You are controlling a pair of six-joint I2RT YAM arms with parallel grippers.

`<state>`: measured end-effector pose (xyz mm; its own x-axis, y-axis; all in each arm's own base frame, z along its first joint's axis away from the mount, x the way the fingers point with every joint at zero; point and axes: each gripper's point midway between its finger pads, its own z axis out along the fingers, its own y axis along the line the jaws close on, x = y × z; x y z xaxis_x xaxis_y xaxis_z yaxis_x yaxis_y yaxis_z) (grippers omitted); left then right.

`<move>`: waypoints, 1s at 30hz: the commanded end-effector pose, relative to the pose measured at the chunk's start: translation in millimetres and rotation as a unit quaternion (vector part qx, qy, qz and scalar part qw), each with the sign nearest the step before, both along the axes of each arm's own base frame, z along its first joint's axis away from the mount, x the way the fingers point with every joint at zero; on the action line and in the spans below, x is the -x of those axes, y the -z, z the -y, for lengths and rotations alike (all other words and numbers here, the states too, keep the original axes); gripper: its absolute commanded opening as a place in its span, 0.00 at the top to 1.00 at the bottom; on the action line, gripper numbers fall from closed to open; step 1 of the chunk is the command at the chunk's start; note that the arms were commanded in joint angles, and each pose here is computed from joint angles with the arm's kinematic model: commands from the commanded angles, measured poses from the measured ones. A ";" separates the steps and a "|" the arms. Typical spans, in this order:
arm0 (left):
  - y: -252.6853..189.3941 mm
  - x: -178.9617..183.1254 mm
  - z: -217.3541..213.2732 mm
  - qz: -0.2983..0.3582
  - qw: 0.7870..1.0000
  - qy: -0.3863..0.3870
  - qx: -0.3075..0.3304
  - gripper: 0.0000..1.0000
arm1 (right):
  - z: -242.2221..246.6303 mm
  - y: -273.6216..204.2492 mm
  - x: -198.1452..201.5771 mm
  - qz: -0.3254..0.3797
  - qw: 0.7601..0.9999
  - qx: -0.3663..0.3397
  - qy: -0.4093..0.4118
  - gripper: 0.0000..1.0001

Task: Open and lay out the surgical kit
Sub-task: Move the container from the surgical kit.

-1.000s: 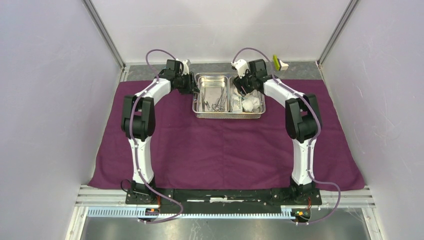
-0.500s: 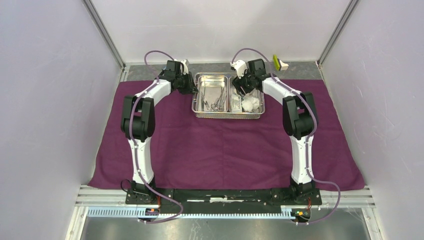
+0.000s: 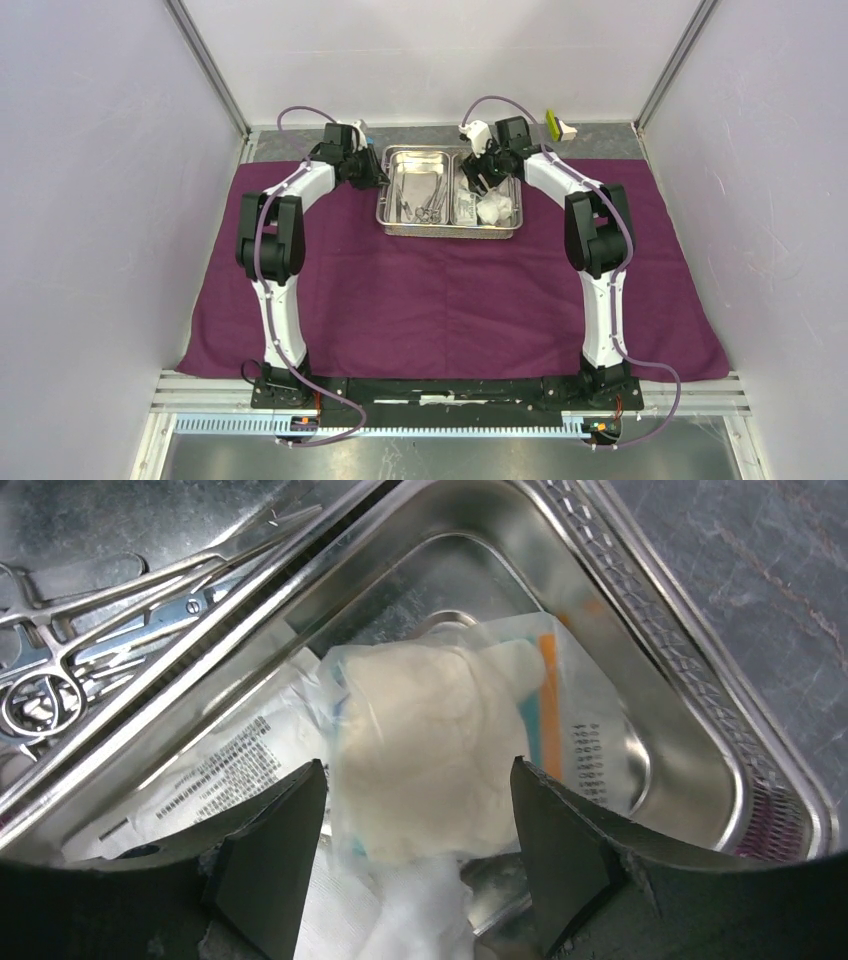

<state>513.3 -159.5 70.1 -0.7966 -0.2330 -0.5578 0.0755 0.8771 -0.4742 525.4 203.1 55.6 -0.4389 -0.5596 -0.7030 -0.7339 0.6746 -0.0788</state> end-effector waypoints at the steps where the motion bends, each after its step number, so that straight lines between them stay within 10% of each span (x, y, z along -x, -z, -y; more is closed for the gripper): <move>1: -34.0 -11.7 -44.0 0.029 0.998 -0.053 0.006 0.98 | -18.2 -49.7 -7.9 0.040 0.998 -0.038 -0.024 0.24; 30: -14.8 -20.8 -109.5 0.022 0.992 -0.121 0.010 0.98 | -74.1 -42.4 -32.4 0.067 0.997 -0.034 -0.036 0.21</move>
